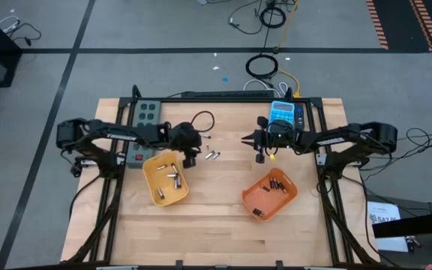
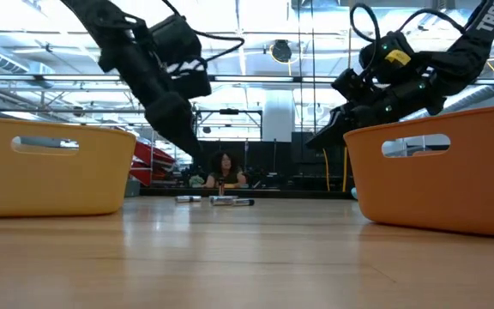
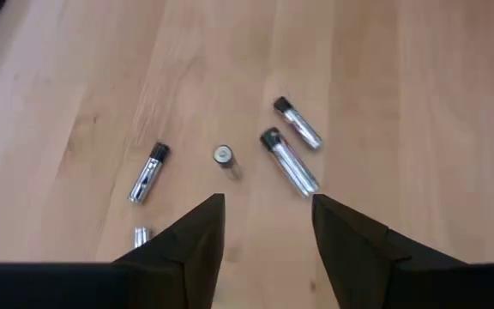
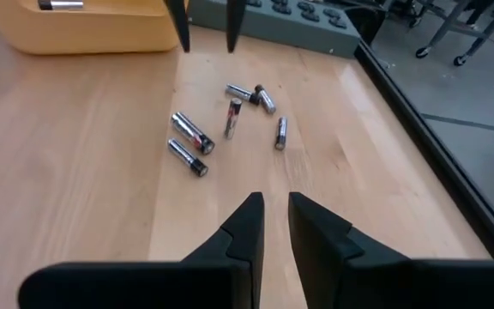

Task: Sort batteries
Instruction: Put the silver battery into the yellow bin

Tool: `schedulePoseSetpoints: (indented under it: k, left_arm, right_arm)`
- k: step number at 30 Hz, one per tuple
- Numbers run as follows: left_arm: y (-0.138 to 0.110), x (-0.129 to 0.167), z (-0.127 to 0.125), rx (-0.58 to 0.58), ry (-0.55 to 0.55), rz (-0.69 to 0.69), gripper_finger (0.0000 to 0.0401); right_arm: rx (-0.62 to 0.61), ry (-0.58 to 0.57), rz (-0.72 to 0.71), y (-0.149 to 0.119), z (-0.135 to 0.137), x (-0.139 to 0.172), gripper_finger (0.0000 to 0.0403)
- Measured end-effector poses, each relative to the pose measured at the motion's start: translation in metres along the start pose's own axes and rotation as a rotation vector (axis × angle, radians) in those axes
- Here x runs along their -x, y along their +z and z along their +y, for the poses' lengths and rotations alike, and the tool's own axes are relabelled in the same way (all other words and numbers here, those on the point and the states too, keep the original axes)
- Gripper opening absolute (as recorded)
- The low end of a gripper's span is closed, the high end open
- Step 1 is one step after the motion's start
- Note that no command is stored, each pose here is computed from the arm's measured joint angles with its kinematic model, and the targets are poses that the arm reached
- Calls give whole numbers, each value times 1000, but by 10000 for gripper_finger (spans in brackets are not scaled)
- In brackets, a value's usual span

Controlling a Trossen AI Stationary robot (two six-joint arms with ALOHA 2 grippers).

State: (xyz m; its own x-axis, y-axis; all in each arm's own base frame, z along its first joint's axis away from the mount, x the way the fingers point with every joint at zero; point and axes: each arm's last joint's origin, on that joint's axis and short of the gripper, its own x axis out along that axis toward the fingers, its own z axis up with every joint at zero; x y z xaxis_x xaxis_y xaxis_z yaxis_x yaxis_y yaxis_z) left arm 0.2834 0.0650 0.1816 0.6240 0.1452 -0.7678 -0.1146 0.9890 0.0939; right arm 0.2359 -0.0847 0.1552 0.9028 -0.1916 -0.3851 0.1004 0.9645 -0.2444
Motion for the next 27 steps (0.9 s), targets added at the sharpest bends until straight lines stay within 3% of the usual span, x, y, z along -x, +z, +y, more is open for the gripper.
schedulePoseSetpoints:
  k: [8, 14, 27]
  left_arm:
    - [-3, -23, 18, 56, -15, -29, 212]
    - [-8, -38, 27, 109, -101, -41, 212]
    - [-14, -68, 28, 82, -99, -82, 196]
  right_arm:
    - [2, 19, -16, -9, 2, -13, 47]
    - [-3, 11, -7, -12, -1, -14, 47]
    - [-6, 5, -5, -13, -2, -14, 47]
